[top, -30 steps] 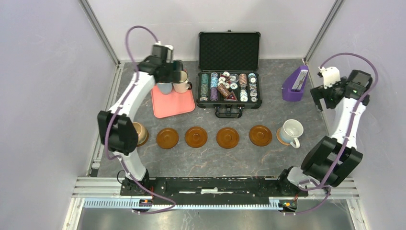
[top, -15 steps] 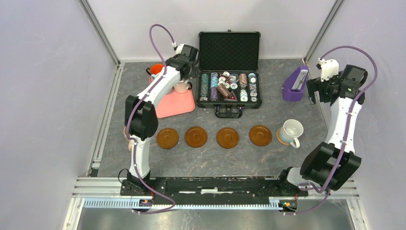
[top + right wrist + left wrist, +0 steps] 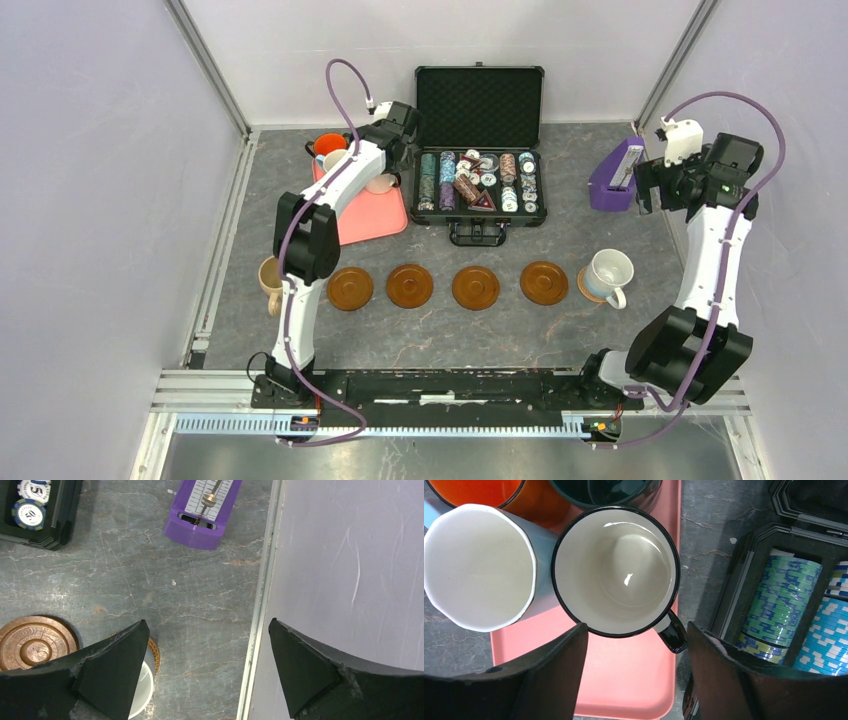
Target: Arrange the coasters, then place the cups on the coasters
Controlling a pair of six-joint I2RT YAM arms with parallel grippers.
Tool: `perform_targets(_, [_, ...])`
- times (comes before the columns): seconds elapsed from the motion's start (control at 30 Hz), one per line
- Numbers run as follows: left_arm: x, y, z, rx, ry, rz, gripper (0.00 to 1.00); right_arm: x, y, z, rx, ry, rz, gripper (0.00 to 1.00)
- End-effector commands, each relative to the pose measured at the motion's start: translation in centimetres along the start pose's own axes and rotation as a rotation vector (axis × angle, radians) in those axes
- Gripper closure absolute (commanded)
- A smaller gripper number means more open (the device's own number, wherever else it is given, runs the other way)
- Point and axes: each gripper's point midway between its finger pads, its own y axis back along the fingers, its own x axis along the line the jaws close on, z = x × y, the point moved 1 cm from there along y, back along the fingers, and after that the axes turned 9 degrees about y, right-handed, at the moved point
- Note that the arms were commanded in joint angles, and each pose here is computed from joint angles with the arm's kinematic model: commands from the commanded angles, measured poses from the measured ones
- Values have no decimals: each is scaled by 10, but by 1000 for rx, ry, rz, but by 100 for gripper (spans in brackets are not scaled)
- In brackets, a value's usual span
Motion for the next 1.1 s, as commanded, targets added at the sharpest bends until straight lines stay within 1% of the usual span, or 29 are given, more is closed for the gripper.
perform_targets(0.0, [-3, -4, 7, -16, 79, 2, 25, -6, 11, 30, -89, 14, -24, 2])
perform_targets(0.1, [1, -5, 2, 8, 79, -4, 35, -4, 11, 35, -98, 24, -19, 2])
perform_targets(0.27, [4, -2, -3, 40, 84, -16, 36, -2, 8, 38, -104, 31, -11, 2])
perform_targets(0.37, [4, 3, -1, 40, 89, -27, 40, 1, 6, 38, -104, 34, -5, 2])
perform_targets(0.43, [3, 6, 3, 31, 88, -33, 41, 3, 5, 38, -105, 35, -1, 2])
perform_targets(0.53, [0, 16, 15, 0, 73, -71, 37, 5, 3, 36, -103, 35, 3, 2])
perform_targets(0.7, [-2, 31, 29, -37, 93, -99, 32, 8, 0, 37, -106, 33, 11, 2])
perform_targets(0.87, [-6, 40, 22, -11, 131, -114, 30, 11, -3, 37, -102, 34, 19, 2])
perform_targets(1.07, [-8, 32, 5, 41, 163, -99, 26, 13, -4, 36, -94, 36, 20, 2])
